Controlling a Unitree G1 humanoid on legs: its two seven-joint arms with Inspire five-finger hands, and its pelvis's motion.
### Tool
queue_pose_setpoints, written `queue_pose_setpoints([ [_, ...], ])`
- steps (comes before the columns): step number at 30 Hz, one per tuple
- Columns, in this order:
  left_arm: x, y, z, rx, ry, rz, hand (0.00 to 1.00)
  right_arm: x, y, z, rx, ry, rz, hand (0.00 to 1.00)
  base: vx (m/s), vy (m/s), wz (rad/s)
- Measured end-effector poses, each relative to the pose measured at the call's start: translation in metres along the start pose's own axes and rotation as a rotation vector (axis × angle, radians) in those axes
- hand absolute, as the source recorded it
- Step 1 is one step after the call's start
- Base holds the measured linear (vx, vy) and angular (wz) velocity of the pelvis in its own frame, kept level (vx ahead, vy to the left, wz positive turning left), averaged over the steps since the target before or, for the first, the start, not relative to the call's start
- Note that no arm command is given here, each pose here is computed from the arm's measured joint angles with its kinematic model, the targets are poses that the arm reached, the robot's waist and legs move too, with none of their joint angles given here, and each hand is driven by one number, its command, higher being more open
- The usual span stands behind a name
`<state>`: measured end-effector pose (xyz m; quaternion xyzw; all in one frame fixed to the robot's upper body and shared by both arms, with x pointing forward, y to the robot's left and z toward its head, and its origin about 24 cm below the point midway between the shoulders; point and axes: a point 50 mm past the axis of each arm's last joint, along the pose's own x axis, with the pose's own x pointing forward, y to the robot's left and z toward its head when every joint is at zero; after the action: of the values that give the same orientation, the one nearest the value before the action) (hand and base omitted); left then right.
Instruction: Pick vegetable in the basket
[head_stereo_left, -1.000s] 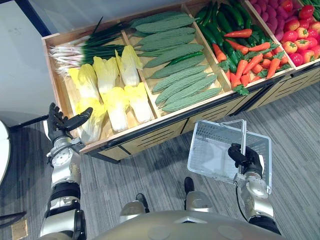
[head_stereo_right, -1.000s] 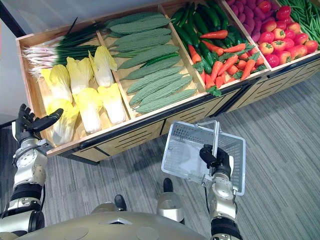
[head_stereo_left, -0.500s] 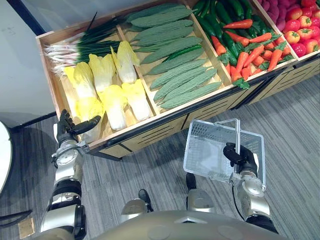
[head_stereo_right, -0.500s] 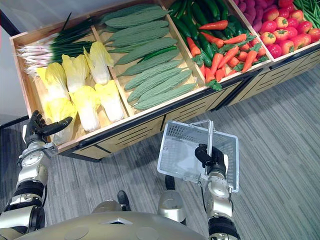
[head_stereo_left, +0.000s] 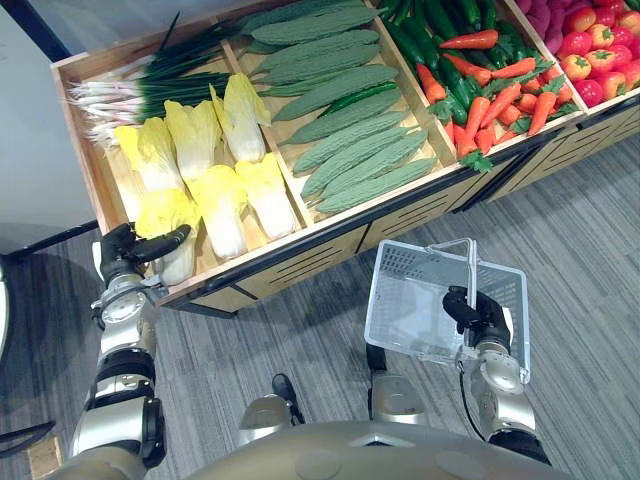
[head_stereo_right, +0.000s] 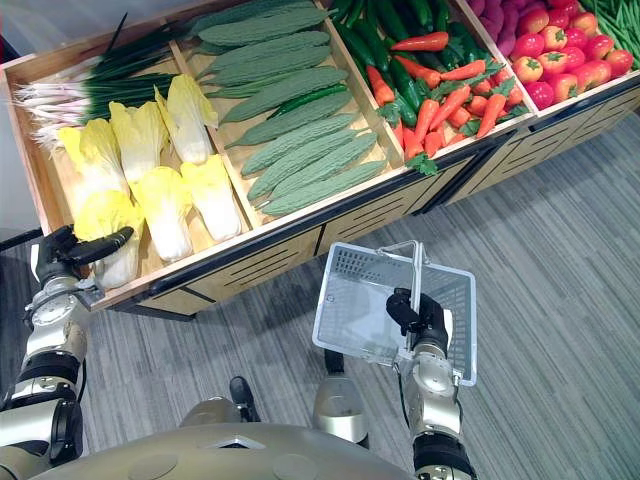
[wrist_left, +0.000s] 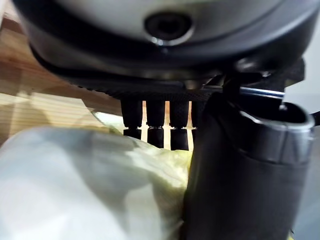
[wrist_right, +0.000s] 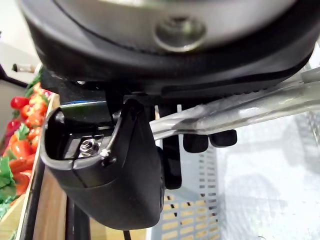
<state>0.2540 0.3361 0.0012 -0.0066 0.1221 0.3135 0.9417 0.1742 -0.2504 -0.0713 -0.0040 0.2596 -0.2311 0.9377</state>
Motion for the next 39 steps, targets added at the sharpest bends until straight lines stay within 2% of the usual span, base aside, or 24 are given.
queue_pose_setpoints([
  [7,-0.004,-0.006,0.007,-0.117,-0.019,-0.009,0.00,-0.001,-0.001,-0.003,0.023,0.010,-0.016,0.00,-0.04,-0.027,0.04],
  [13,-0.009,-0.009,0.028,-0.178,-0.112,-0.021,0.00,-0.002,-0.010,-0.002,0.040,0.006,-0.051,0.00,-0.05,-0.034,-0.01],
  [21,-0.011,-0.003,0.049,-0.254,-0.198,-0.007,0.00,-0.002,-0.019,-0.002,0.056,0.006,-0.086,0.00,-0.02,-0.020,0.02],
  [32,-0.018,0.002,0.056,-0.277,-0.248,0.001,0.00,-0.002,-0.023,-0.002,0.063,0.006,-0.100,0.00,-0.04,-0.027,0.01],
  [39,-0.021,0.003,0.070,-0.298,-0.309,-0.002,0.00,-0.002,-0.044,0.024,0.110,-0.093,-0.189,0.00,0.00,0.000,0.00],
])
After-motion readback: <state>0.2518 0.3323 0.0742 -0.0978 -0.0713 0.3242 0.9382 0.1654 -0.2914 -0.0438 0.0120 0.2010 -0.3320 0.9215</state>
